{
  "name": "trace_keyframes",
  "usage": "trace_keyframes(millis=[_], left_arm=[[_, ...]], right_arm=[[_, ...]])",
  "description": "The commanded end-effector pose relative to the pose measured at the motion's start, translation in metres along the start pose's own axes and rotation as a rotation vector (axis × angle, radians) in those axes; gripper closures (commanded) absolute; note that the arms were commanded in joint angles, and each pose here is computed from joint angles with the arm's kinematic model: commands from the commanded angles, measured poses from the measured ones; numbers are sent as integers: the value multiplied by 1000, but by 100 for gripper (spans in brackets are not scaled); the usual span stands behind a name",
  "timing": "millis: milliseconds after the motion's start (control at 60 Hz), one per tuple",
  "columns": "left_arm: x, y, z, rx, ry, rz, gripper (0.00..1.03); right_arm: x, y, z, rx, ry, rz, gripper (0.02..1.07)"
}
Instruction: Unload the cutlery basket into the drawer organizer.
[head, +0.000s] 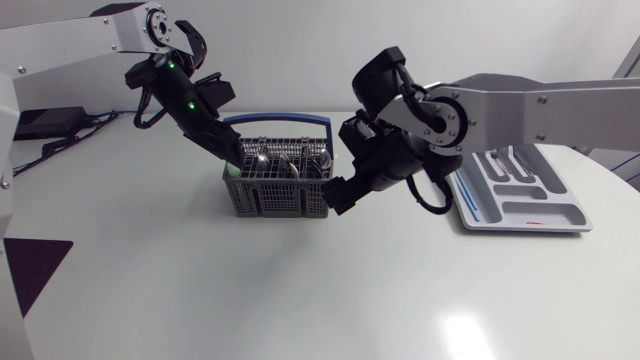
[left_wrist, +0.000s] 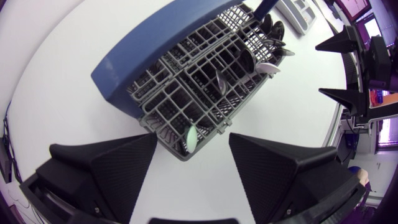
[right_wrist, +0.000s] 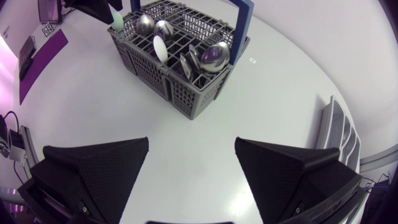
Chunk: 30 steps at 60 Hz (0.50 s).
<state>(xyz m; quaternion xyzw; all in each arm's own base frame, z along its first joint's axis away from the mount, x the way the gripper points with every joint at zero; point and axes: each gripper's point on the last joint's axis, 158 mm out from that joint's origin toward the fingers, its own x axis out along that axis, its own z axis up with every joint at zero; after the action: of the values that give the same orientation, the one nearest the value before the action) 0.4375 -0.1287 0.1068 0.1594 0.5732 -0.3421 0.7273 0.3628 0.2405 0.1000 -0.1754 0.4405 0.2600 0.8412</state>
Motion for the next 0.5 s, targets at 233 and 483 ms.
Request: trace_keyframes(millis=[233,483], left_arm=[[8,3,-5,-15,27,-23,37],[10,2,-8,-23,42,-23,44]], right_arm=[[6,5,-17,-27,46,6,7],[6,5,-18,-27,48,7,7]])
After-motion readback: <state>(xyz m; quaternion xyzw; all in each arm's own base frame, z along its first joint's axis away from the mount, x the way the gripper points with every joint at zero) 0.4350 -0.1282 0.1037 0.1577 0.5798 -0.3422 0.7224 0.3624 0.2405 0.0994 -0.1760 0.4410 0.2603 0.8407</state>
